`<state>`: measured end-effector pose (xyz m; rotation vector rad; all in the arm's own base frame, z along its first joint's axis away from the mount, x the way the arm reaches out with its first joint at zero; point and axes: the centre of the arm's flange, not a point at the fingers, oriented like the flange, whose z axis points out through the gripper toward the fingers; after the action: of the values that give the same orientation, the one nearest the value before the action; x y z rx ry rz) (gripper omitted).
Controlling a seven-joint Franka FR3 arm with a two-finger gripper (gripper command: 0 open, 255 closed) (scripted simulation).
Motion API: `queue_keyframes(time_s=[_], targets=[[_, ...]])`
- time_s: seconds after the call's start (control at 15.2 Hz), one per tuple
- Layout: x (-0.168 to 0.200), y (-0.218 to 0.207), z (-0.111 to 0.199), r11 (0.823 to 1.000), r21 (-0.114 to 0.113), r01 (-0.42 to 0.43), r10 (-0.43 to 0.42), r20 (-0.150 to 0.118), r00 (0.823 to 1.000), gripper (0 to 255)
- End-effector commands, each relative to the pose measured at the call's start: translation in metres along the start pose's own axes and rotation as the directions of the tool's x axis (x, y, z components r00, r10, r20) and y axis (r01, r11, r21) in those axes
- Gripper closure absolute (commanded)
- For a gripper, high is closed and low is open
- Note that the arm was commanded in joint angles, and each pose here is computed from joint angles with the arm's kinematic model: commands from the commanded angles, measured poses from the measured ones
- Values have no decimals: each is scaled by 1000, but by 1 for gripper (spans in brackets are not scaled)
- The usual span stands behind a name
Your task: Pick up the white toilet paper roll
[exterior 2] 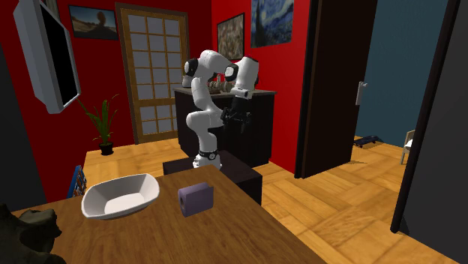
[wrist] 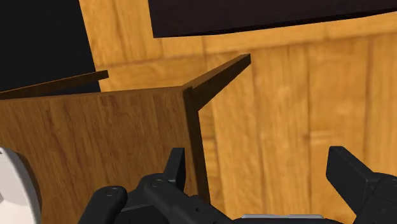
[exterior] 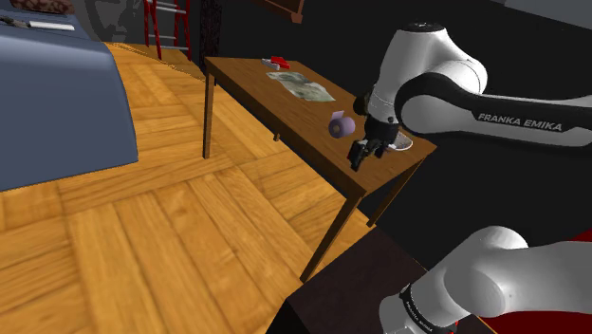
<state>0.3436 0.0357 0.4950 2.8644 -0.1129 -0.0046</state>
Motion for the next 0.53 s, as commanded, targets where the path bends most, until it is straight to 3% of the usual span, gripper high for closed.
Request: queue_keyframes(time_s=[0.0,0.2,0.46], targets=[[13,-5,16,997,-54,-47,45,-49,998,0],[35,-13,42,984,-131,-119,103,-118,988,0],[68,-17,74,949,-225,-219,171,-215,962,0]])
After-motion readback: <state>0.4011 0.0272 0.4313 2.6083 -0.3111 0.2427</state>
